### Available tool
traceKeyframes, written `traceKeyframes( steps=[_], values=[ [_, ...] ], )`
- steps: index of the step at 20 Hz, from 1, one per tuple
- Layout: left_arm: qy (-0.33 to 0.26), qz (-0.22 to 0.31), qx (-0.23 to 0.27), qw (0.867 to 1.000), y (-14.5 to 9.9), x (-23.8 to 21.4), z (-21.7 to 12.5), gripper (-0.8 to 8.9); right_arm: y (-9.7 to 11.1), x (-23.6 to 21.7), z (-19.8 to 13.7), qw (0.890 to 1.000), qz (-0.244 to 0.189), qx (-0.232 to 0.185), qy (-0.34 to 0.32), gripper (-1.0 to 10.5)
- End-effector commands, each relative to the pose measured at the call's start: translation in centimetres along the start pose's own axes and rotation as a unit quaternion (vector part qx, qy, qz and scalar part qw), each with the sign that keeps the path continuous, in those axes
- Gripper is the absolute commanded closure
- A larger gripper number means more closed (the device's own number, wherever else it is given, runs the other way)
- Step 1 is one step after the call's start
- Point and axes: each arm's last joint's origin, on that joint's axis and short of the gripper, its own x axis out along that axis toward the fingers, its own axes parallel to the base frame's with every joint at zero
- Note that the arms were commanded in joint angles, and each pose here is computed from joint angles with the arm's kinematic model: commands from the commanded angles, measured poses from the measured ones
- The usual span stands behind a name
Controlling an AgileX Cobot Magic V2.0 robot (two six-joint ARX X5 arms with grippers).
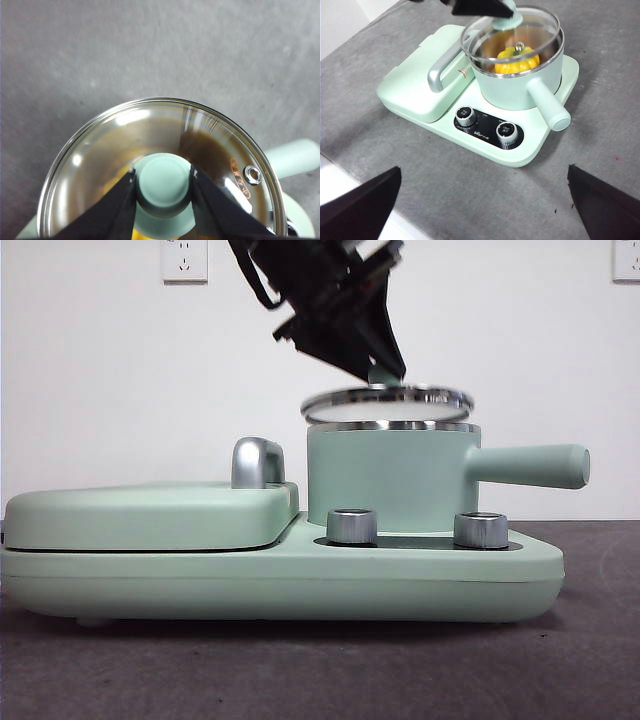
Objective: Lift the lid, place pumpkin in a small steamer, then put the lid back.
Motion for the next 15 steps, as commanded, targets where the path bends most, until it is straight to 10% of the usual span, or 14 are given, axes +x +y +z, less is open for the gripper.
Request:
traceKeyframes(
  steps=[1,15],
  values=[
    [-0.027,0.000,0.016,1.000,-0.1,0.2,1.0,7.98,0.1,-0.2,0.2,1.000,0.006,0.006,-0.006,4.0],
    [0.023,-0.014,0.048,0.998,-0.2,2.2,-0.4,7.98,0.1,-0.2,0.2,1.000,0.001,0.012,-0.008,4.0]
  ],
)
